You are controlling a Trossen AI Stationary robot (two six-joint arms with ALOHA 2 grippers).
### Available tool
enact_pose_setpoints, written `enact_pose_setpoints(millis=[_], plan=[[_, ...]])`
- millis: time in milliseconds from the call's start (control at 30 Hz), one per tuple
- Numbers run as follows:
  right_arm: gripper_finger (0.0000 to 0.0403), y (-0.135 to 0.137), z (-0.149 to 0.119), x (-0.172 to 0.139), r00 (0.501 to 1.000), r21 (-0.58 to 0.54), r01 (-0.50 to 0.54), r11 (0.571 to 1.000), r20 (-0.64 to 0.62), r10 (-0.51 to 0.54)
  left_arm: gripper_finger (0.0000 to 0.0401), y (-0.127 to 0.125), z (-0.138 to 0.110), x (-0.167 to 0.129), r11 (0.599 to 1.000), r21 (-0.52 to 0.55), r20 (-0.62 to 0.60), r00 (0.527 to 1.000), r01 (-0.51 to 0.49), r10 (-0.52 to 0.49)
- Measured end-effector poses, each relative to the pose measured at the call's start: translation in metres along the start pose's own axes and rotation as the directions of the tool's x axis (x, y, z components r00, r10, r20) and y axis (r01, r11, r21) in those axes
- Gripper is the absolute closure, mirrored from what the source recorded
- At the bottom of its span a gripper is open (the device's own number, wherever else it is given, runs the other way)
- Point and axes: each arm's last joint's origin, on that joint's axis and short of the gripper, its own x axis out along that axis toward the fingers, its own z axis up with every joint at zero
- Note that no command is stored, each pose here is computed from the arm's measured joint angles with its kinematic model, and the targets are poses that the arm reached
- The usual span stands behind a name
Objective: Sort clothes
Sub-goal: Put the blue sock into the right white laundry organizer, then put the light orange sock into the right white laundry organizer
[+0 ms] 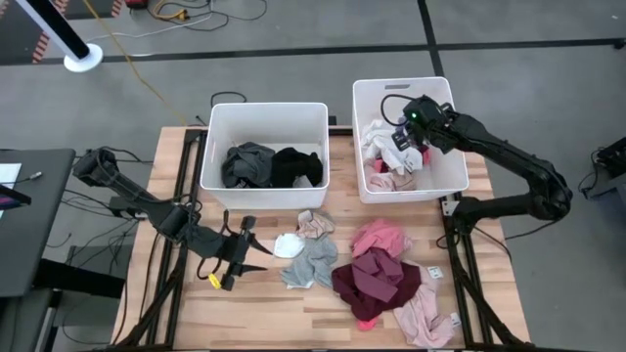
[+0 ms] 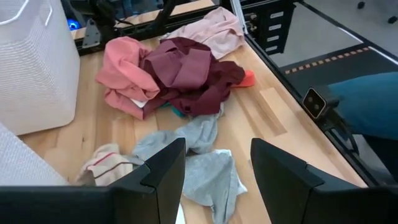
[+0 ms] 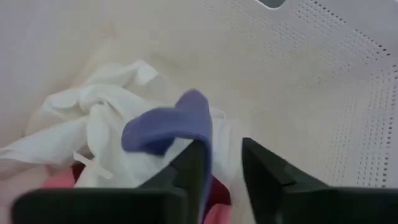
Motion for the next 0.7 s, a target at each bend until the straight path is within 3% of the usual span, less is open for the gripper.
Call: enact_pose_setpoints(millis=[167,300,533,700], plan=[[0.0207,0.001,0.000,0.000,0.999,0.011,-0.036,0.999,-0.003,0.036,0.0224,-0.002,0.000,-0.001,1.000,0.002,0.002,1.000,-0.018,0.018],[0.0176,0.004,0.000,-0.002,0.998,-0.002,-0.061,0.998,0.003,0.061,0.0224,-0.002,0.000,-0.002,0.996,0.048,0.005,0.998,-0.069,0.069],[0.0169,0.003,0.002,-0.023,0.991,-0.052,-0.100,0.994,0.089,0.104,0.0224,0.001,-0.001,0.003,0.992,0.070,-0.002,0.994,-0.108,0.109],[0.0168,-0.001,0.009,-0.058,0.956,-0.078,-0.159,0.984,0.237,0.173,0.0224,0.001,-0.010,0.023,0.987,0.098,-0.068,0.989,-0.128,0.135]])
